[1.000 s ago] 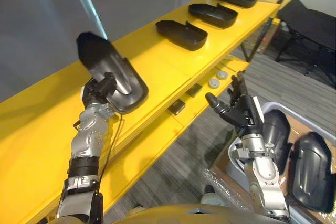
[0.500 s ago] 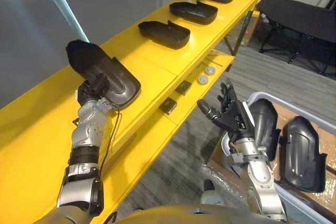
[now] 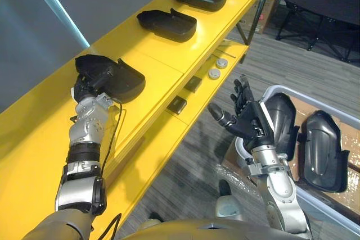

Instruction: Walk over and take three plastic housings, then place them on the shelf

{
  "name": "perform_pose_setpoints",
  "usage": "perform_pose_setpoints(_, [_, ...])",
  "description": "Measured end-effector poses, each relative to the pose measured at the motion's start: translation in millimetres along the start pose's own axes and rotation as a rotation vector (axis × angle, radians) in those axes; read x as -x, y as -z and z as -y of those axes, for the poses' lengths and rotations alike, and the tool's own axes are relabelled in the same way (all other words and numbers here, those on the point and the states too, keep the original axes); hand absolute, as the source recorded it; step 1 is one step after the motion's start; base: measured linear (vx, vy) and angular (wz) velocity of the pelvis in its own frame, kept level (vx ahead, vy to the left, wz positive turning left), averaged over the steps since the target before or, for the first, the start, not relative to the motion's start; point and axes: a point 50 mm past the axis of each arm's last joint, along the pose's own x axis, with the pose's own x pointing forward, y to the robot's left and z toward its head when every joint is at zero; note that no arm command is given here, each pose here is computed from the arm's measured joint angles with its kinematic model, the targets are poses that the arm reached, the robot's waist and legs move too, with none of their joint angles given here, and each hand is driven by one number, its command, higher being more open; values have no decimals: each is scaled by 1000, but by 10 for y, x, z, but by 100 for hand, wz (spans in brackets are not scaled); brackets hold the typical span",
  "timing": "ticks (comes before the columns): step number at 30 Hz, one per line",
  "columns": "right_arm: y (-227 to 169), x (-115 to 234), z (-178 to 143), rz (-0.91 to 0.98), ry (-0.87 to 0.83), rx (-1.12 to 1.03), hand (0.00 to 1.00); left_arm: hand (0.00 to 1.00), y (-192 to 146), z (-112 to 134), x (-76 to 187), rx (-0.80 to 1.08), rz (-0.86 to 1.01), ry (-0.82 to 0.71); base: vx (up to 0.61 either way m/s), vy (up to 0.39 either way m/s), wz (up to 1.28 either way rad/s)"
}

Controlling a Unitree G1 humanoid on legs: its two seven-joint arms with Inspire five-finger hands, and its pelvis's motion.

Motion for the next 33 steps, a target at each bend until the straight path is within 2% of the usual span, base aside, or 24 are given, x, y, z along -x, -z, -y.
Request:
perform_pose_setpoints(7, [0, 6, -18, -4, -22, 8, 100, 100, -99, 5, -44, 23, -2, -35, 0, 0, 0])
perform_pose_setpoints(13, [18, 34, -110, -18, -67, -34, 100, 100, -97, -122, -94, -102, -4, -78, -6, -3, 0])
perform_pose_setpoints(19, [37, 43, -231, -26, -103, -65, 100, 100, -109, -113, -110, -127, -22, 11, -16, -12, 7])
perform_pose_setpoints(23, [32, 29, -269, -21, -99, -77, 100, 100, -57, 16, -77, -128, -32, 120, -3, -10, 20])
perform_pose_setpoints(28, [-17, -44, -293, 15, -89, -81, 100, 100, 56, 102, 126, -117, -7, 295, -11, -14, 22])
perform_pose_setpoints(33, [-53, -99, -294, 40, -84, -77, 100, 100, 9, 188, 240, -133, 60, 344, -13, -14, 24])
